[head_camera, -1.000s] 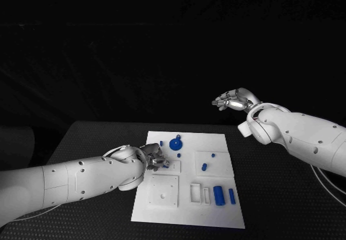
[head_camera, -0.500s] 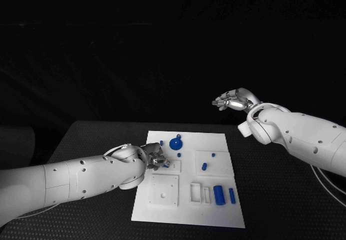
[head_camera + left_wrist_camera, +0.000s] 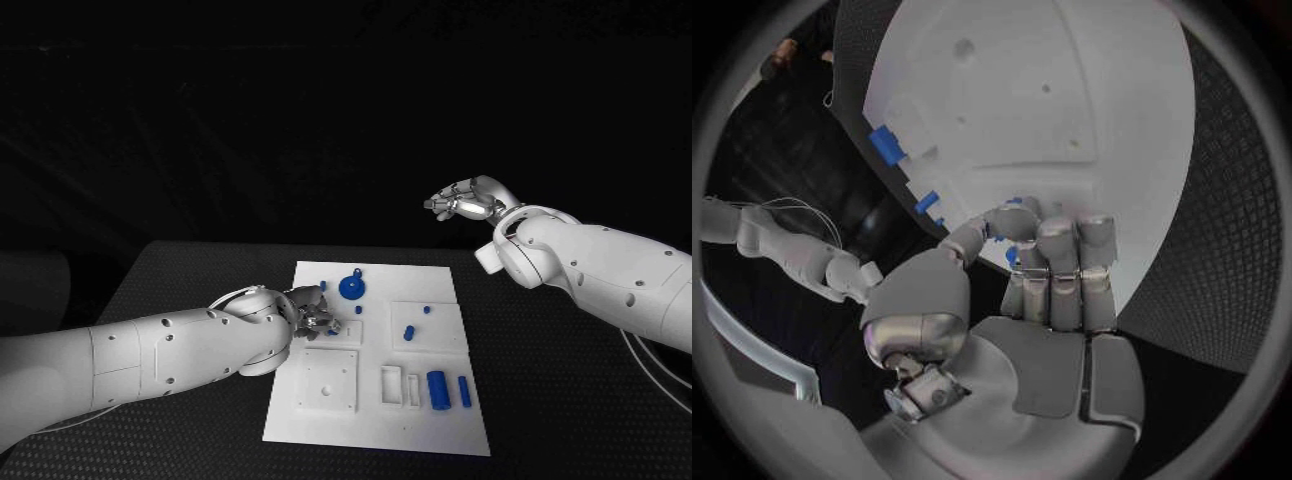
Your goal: Assemble the parts on the task board
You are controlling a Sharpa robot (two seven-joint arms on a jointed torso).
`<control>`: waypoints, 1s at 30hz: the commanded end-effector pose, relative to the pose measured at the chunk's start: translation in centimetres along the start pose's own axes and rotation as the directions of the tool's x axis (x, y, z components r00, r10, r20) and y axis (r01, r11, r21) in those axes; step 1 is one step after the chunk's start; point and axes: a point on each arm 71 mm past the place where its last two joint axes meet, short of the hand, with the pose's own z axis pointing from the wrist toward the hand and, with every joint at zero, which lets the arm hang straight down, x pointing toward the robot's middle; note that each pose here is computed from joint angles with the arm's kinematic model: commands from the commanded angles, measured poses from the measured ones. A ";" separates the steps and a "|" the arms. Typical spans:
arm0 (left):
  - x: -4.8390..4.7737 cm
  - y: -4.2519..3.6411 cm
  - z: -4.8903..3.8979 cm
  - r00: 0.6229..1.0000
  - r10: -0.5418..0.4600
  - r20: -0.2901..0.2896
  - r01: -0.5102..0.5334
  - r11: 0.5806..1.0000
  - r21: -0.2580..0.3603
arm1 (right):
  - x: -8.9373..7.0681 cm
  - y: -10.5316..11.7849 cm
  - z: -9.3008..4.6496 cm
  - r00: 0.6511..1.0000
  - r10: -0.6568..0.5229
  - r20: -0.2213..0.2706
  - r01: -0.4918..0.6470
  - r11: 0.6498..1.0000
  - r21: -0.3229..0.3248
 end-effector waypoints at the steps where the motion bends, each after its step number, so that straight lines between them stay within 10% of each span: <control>1: 1.11 -0.39 -0.05 0.997 0.026 -0.072 -0.025 1.000 0.015 | 0.1 0.0 0.0 1.000 0.006 -0.012 -0.006 1.000 -0.004; 30: 1.10 -0.72 0.25 0.997 0.027 -0.067 -0.026 1.000 0.016 | 0.2 0.0 0.0 1.000 0.007 -0.019 -0.007 1.000 0.000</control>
